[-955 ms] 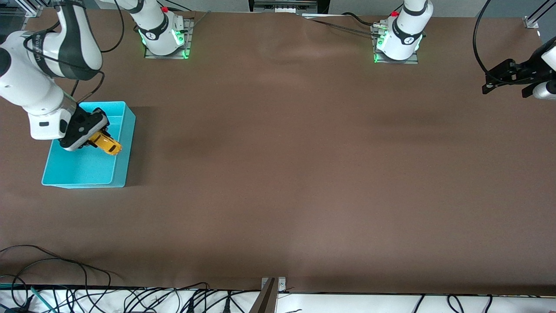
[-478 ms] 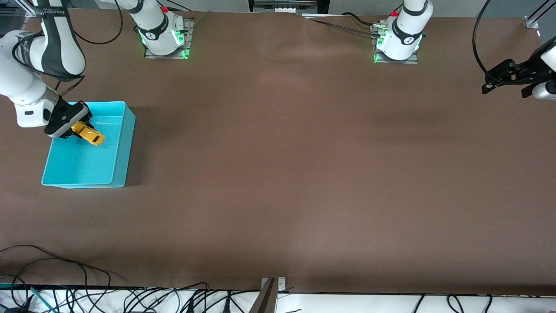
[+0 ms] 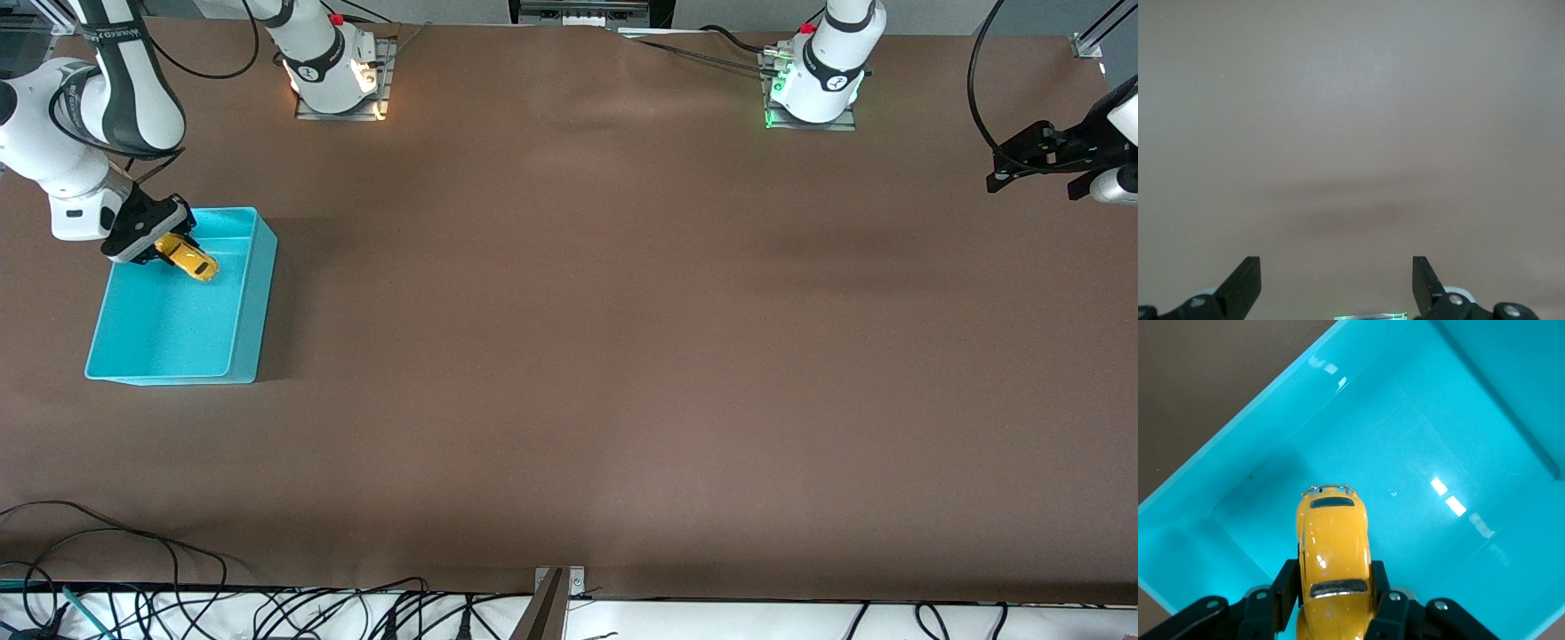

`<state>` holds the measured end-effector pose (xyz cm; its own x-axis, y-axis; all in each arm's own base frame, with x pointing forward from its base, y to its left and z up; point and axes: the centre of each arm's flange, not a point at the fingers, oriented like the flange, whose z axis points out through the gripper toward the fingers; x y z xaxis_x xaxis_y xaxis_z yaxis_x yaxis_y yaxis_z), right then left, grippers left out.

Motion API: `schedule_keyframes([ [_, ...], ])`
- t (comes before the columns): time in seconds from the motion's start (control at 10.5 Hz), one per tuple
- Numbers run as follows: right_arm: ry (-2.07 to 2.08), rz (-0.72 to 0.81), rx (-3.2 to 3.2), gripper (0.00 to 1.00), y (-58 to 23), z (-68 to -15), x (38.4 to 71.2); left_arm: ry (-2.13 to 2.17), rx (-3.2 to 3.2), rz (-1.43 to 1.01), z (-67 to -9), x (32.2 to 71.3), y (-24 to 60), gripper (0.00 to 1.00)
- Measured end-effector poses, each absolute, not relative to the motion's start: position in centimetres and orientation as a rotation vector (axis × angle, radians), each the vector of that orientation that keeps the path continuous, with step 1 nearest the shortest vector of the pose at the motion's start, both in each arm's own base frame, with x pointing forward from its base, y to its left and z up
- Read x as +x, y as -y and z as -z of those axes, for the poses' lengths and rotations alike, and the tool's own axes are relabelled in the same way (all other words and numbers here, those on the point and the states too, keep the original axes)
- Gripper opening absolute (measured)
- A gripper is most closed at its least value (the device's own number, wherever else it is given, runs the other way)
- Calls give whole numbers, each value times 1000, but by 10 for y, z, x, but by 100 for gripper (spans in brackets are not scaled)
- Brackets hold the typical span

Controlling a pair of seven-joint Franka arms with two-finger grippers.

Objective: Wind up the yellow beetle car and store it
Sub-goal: 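Lower the car into the turquoise bin and open the right gripper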

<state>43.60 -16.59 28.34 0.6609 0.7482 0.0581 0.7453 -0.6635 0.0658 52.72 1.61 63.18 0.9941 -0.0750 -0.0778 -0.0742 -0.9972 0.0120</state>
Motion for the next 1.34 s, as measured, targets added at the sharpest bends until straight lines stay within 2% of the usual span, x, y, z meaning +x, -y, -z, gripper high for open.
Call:
schedule_keyframes([
  [0.67, -1138, -175, 2916, 48, 181, -254, 429, 118, 3128, 122, -632, 527, -16, 100],
  [1.15, -1209, -224, 2873, 48, 172, -275, 467, 118, 3128, 122, -632, 527, -16, 100],
  [1.34, -1218, -221, 2867, 48, 172, -279, 472, 118, 3128, 122, -632, 527, -16, 100],
])
